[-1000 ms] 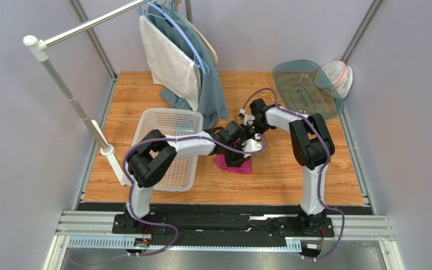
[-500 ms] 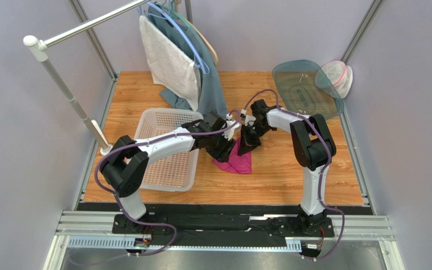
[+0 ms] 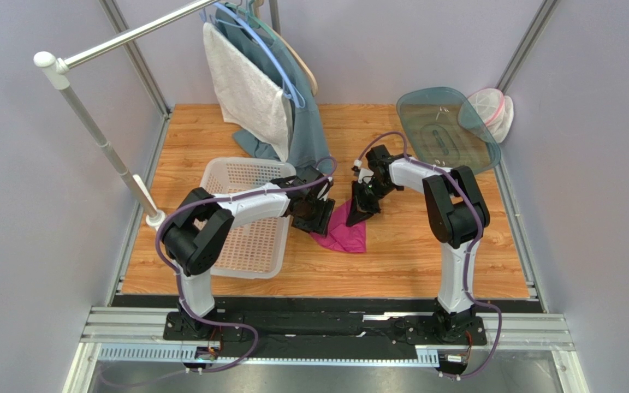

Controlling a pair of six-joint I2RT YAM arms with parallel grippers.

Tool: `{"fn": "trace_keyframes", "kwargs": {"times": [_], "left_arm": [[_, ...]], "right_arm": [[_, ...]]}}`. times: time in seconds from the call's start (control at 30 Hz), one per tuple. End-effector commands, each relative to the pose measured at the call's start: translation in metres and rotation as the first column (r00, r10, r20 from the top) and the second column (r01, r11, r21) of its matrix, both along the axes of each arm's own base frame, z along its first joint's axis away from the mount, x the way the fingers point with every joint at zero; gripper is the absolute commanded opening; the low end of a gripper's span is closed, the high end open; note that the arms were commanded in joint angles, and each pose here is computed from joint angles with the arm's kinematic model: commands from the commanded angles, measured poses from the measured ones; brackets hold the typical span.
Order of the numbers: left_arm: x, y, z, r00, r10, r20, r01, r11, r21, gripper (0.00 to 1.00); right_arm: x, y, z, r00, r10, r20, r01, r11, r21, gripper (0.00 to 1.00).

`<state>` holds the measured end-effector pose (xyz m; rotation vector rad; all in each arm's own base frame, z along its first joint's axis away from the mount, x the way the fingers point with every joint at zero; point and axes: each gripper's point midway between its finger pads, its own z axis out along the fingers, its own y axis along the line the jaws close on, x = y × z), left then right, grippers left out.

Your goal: Place the utensils on the paper napkin and roll it up

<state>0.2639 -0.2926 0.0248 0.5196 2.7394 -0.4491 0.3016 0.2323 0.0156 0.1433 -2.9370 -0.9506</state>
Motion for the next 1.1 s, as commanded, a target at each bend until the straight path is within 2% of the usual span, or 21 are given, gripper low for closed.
{"fn": "trace_keyframes", "kwargs": {"times": [0.0,0.27,0.4,0.5,0.67,0.8,0.97,1.07], "left_arm": [[0.002,-0.009,-0.007,0.995,0.061,-0.082,-0.067,0.995,-0.073,0.63],[-0.003,-0.037,-0.004,0.990,-0.039,-0.134,0.003,0.966,-0.258,0.55],[0.006,-0.057,0.012,0.994,-0.074,-0.083,0.038,0.929,-0.369,0.54],[0.020,-0.066,0.024,0.998,-0.067,-0.011,0.056,0.910,-0.410,0.59],[0.033,-0.079,0.029,0.996,-0.088,0.031,0.093,0.888,-0.451,0.65],[0.035,-0.080,0.022,0.996,-0.087,0.001,0.078,0.882,-0.465,0.66],[0.042,-0.056,0.015,0.999,-0.028,-0.022,0.015,0.889,-0.457,0.67],[0.039,-0.044,0.020,0.998,-0.063,0.009,0.060,0.893,-0.446,0.66]], "right_arm": [[-0.001,-0.033,-0.049,1.000,-0.006,0.020,0.010,0.977,-0.211,0.00],[0.003,-0.032,-0.051,1.000,-0.023,0.018,0.026,0.977,-0.212,0.00],[0.003,-0.032,-0.052,0.999,-0.028,0.015,0.031,0.977,-0.213,0.00],[0.003,-0.032,-0.053,1.000,-0.024,0.017,0.027,0.976,-0.214,0.00],[0.001,-0.033,-0.054,1.000,-0.023,0.011,0.025,0.976,-0.216,0.00],[0.001,-0.033,-0.054,1.000,-0.024,0.010,0.026,0.976,-0.218,0.00],[0.002,-0.033,-0.055,1.000,-0.024,0.012,0.026,0.975,-0.219,0.00],[0.002,-0.033,-0.055,1.000,-0.024,0.012,0.026,0.975,-0.219,0.00]]}}
